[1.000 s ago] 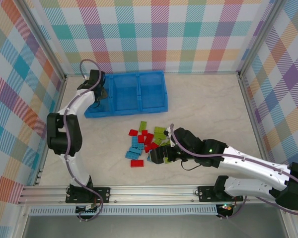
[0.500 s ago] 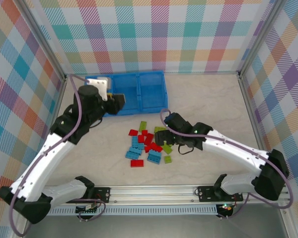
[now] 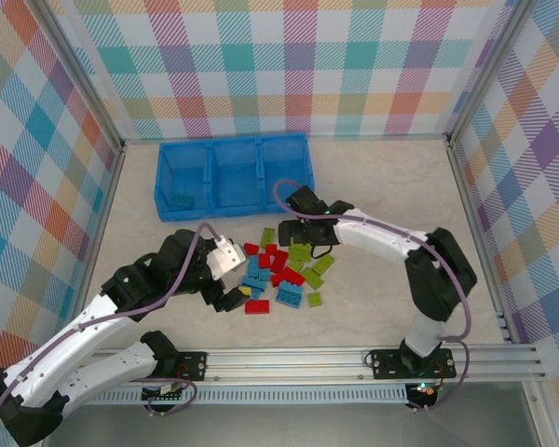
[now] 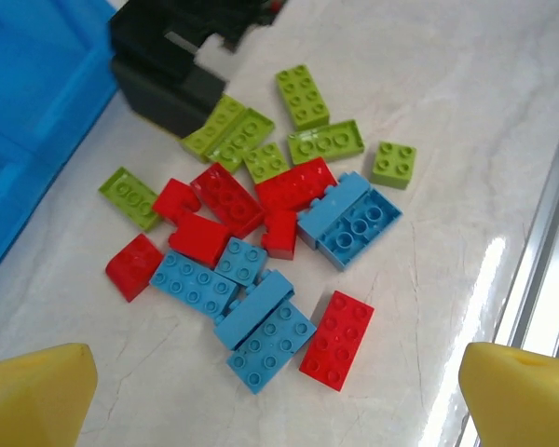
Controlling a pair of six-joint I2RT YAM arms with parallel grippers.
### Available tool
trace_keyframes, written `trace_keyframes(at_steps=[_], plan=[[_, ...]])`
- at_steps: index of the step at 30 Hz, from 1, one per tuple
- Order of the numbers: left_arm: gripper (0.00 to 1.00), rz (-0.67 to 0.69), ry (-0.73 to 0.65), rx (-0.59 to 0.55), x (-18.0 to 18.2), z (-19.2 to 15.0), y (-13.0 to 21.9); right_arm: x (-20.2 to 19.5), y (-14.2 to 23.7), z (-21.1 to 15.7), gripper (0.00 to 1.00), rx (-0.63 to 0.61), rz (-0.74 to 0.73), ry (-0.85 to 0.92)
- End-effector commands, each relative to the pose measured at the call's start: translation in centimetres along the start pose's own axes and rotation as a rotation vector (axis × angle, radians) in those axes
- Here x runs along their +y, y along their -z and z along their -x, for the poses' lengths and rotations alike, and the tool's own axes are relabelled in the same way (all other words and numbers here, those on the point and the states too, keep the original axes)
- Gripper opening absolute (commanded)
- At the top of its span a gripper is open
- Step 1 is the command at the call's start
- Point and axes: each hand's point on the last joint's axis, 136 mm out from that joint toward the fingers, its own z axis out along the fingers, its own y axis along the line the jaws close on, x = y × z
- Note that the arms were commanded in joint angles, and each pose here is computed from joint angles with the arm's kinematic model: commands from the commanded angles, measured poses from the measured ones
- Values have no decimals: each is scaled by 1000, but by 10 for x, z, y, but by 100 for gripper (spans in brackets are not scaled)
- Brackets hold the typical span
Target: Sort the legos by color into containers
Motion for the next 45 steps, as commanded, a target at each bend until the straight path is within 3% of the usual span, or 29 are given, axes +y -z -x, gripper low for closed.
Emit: trace_keyframes(at_steps=[1,6,14,17,22,26,29,32,36,42,45], plan=[[100,-39,-117,-47,-8,7,-4,-5,-20,3,99,3,-75,-52],[100,-11,-156,-5,-4,-8,-11,4,-47,-5,98,57,-64,-55],[100,18,-167,-46,-2,-6,-8,3,-65,-15,58,76,-59,-80],[100,16,-174,-57,-3,-4,-7,1,-57,-12,51,47,-53,-84],[100,25,-186,-90,-3,1,-2,10,-5,22,49,-103,15,-43],[100,128,-191,-170,12,11,6,25,48,67,46,-294,85,42],[100,216,-184,-194,25,12,10,41,65,102,47,-425,103,128],[100,234,-180,-171,29,7,8,48,57,138,52,-515,27,230],[100,241,-176,-153,30,3,5,41,25,177,52,-493,-44,253],[100,239,-170,-159,30,3,3,32,-21,196,48,-445,-74,292],[100,242,-170,-160,31,3,3,29,-34,198,55,-401,-49,283]])
